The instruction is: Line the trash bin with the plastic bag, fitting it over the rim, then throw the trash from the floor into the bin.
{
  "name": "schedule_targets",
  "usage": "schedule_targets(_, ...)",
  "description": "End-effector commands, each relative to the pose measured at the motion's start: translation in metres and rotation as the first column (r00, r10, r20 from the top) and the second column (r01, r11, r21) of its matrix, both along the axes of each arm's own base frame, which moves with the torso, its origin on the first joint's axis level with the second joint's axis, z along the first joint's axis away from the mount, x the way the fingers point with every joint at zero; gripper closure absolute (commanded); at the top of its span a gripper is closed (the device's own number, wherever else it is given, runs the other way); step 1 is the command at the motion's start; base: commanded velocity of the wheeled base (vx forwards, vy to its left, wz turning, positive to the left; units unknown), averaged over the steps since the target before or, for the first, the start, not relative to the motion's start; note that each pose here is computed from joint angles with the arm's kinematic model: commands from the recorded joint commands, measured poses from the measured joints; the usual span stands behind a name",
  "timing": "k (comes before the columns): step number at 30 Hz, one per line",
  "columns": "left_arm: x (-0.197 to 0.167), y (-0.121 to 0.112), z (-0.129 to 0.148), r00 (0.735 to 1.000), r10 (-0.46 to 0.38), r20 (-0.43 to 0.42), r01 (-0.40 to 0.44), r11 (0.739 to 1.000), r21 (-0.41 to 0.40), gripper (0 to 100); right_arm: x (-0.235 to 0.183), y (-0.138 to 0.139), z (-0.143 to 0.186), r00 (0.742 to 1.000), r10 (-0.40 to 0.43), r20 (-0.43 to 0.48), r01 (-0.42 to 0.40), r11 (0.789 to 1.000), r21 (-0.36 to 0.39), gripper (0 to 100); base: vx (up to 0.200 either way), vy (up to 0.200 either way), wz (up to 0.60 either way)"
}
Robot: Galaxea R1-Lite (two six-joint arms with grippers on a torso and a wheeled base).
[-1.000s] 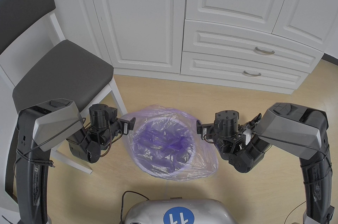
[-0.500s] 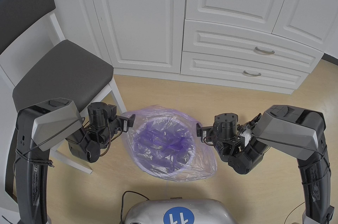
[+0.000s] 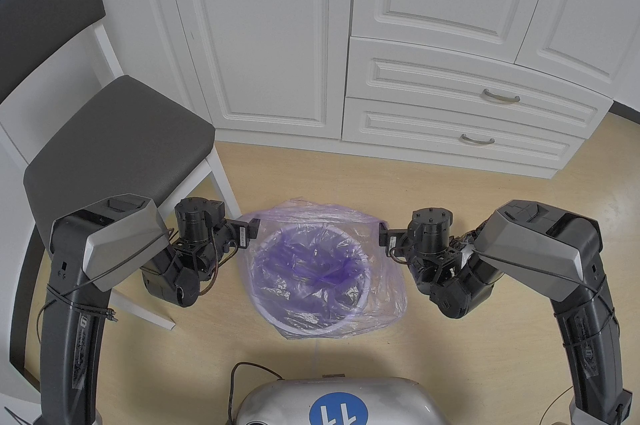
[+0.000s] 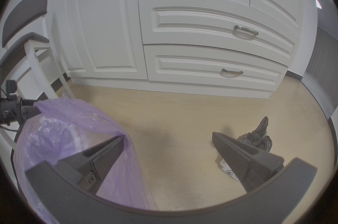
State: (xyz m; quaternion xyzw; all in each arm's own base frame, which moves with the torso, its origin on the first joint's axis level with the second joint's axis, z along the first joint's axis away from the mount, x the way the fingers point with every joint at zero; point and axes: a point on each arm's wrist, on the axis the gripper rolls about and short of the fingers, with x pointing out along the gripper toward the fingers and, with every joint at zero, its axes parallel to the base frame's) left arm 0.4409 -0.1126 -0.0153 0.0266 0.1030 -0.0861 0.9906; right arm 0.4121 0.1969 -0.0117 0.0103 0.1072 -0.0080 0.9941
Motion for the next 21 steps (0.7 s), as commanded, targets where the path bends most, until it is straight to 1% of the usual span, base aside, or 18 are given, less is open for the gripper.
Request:
schedule_targets(1, 0.009, -0.003, -0.006, 1.0, 0.015, 0.012, -0.015, 0.999, -0.033, 0, 0.013, -0.001, -0.014, 1.0, -0.023, 0.008, 0.022, 0.999, 0.032, 0, 0.0, 0.0, 0.0)
schedule_targets(5, 0.017, -0.008, -0.003, 0.997, 0.065, 0.035, -0.062, 0.996, -0.068, 0, 0.022, 0.004, -0.019, 0.999, -0.034, 0.03, 0.031, 0.995, 0.094, 0, 0.0, 0.0, 0.0)
schedule_targets(9, 0.021, -0.009, -0.005, 0.996, 0.08, 0.042, -0.077, 0.994, -0.071, 0, 0.027, 0.006, -0.021, 0.999, -0.039, 0.037, 0.033, 0.989, 0.141, 0, 0.0, 0.0, 0.0)
schedule_targets(18, 0.022, -0.009, -0.019, 0.996, 0.083, -0.015, -0.084, 0.995, -0.05, 0, 0.027, 0.005, -0.031, 0.999, -0.039, 0.018, 0.036, 0.99, 0.133, 0, 0.0, 0.0, 0.0)
schedule_targets(21, 0.026, -0.007, -0.028, 0.99, 0.127, -0.054, -0.128, 0.992, -0.023, 0, 0.028, 0.002, -0.035, 0.999, -0.042, 0.007, 0.04, 0.991, 0.126, 0, 0.0, 0.0, 0.0)
